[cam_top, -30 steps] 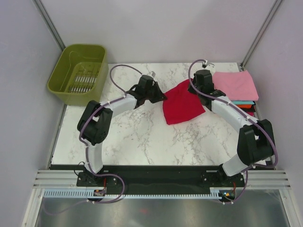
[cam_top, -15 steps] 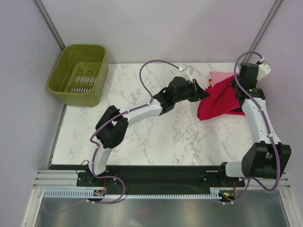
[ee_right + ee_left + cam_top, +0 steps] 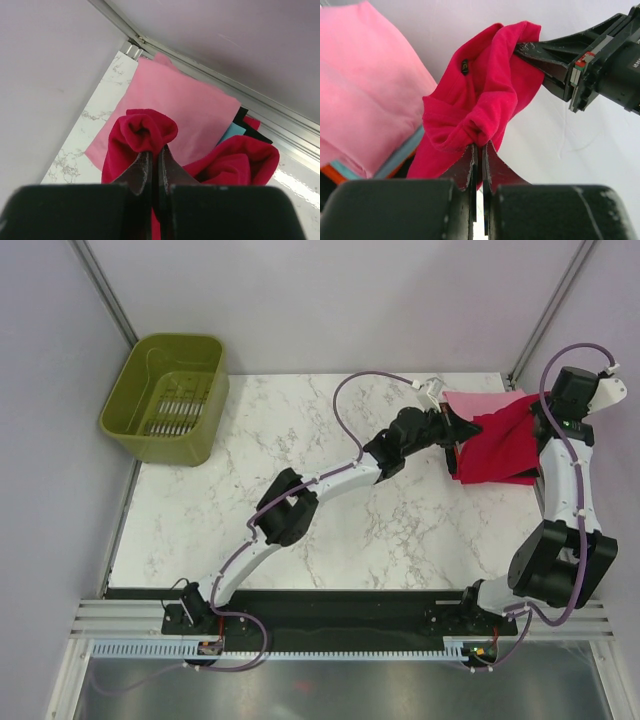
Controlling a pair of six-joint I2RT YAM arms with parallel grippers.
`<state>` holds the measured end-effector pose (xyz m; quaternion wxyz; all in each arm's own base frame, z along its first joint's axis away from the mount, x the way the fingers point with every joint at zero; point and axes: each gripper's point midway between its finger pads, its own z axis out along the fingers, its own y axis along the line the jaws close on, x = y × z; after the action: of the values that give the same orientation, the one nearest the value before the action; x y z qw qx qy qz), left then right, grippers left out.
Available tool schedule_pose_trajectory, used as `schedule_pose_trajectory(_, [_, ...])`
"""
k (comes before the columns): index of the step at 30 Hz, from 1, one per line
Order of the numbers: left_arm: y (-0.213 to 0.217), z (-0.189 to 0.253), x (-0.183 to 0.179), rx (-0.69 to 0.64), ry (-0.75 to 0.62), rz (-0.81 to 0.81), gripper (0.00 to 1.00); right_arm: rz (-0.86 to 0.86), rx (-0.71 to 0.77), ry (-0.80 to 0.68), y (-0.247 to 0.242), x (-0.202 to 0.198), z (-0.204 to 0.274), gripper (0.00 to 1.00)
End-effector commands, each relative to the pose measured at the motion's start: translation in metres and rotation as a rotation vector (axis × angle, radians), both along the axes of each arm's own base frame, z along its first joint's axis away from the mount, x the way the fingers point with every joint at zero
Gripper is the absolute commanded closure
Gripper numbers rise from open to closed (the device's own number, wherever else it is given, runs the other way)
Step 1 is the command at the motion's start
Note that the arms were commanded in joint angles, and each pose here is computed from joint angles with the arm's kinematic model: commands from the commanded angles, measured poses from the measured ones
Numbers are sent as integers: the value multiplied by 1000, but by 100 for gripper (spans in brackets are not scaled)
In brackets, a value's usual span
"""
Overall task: Fold and stack the t-shirts
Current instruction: Neatly place the folded tshirt to the corner
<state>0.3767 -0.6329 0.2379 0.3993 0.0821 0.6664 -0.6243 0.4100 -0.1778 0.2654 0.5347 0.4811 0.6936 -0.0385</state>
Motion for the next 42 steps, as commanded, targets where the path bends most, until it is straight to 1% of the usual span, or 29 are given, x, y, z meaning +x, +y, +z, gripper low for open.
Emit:
schedule_pose_trajectory(1, [-3,60,11,-182,-95,39,98,-44,-48,-131,-14,20,44,100])
schedule_pose_trajectory(2, [-4,62,14,-192,-103,49,98,-54,-53,-133,-17,21,46,100])
schedule_pose_trajectory(3, [-6,55,18,-187,-110,62,98,-66,-60,-131,-20,22,47,100])
schedule_pose_trajectory(4, [-3,67,22,-203,-130,94,98,-64,-59,-133,-20,26,47,100])
schedule_pose_trajectory(8, [2,74,34,-217,-166,175,98,-72,-46,-133,-26,38,41,100])
schedule_pose_trajectory(12, [7,74,47,-252,-172,250,98,-72,-31,-125,-32,50,31,100])
schedule_pose_trajectory(16, [15,79,58,-316,-161,322,98,-83,-23,-125,-37,58,23,100])
schedule_pose_trajectory(17, [14,72,61,-315,-157,329,98,-83,-22,-122,-38,59,21,100])
schedule_pose_trajectory(21, [11,74,54,-328,-161,305,98,-93,-26,-120,-39,58,20,100])
schedule_pose_trajectory(28, [8,81,41,-342,-163,266,98,-164,-94,-144,-47,22,49,100])
schedule_pose_trajectory(32, [2,75,34,-344,-150,252,98,-183,-108,-148,-53,13,54,100])
schedule_pose_trajectory(36, [1,71,35,-341,-154,266,98,-173,-92,-143,-56,17,48,100])
schedule_pose_trajectory(40, [2,65,38,-329,-182,296,98,-155,-50,-132,-59,31,31,100])
schedule_pose_trajectory(42, [-1,53,39,-311,-190,309,98,-141,-38,-126,-59,38,24,100])
